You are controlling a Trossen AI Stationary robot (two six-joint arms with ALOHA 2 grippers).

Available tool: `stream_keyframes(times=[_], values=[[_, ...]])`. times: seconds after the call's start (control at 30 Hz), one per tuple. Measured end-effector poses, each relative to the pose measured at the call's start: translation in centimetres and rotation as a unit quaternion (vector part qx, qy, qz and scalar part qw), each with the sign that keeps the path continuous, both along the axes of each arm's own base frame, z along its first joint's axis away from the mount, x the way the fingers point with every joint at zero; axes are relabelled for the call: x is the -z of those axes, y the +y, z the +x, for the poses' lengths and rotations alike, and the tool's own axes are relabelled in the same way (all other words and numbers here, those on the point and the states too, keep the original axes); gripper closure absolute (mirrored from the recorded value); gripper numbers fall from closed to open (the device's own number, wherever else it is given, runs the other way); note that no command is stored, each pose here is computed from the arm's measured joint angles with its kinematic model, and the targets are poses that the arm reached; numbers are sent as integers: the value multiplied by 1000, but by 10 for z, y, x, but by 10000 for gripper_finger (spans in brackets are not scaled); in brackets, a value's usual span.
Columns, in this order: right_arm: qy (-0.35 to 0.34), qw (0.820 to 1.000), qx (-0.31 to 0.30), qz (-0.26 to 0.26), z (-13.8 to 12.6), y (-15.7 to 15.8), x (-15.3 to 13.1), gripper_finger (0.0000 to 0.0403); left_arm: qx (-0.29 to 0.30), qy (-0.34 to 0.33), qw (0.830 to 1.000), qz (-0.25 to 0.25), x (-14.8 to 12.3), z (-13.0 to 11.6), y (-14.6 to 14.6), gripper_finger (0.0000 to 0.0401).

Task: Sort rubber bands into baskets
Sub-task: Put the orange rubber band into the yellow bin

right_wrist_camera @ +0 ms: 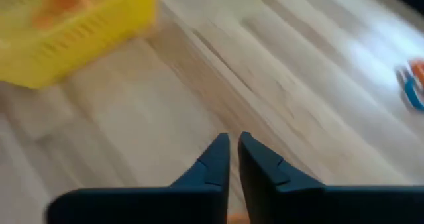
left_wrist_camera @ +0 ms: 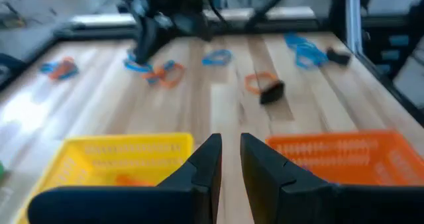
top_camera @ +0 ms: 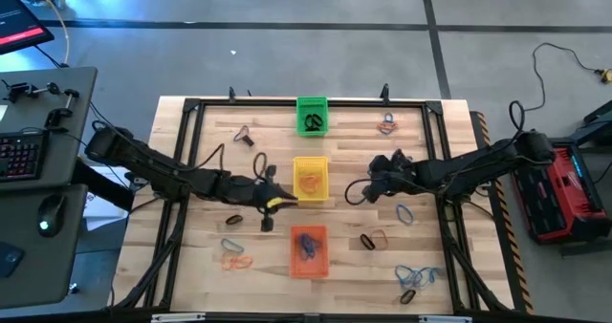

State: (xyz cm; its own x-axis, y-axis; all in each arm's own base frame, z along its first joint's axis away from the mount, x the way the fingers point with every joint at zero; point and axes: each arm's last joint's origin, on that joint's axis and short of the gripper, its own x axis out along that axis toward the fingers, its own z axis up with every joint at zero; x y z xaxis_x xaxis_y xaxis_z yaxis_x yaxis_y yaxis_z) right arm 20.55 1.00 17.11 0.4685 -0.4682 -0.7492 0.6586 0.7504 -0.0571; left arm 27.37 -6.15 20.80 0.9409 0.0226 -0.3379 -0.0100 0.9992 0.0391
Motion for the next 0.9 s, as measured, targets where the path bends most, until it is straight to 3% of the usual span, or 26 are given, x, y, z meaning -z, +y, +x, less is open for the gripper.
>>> stream_keyframes(times=[0.17, 0.37, 0.63, 0.9], values=[[37, 998, 42, 9, -8, -2, 7, 327, -9, -66, 998, -22, 5, -11, 8, 355], [44, 998, 50, 11, -7, -4, 10, 287, -21, -83, 996, -35, 20, -21, 19, 355], [44, 998, 47, 13, -7, -4, 10, 284, -20, -77, 996, -25, 22, -22, 20, 355], [48, 998, 42, 28, -8, -3, 10, 284, 20, -75, 997, -18, 16, -27, 19, 355]])
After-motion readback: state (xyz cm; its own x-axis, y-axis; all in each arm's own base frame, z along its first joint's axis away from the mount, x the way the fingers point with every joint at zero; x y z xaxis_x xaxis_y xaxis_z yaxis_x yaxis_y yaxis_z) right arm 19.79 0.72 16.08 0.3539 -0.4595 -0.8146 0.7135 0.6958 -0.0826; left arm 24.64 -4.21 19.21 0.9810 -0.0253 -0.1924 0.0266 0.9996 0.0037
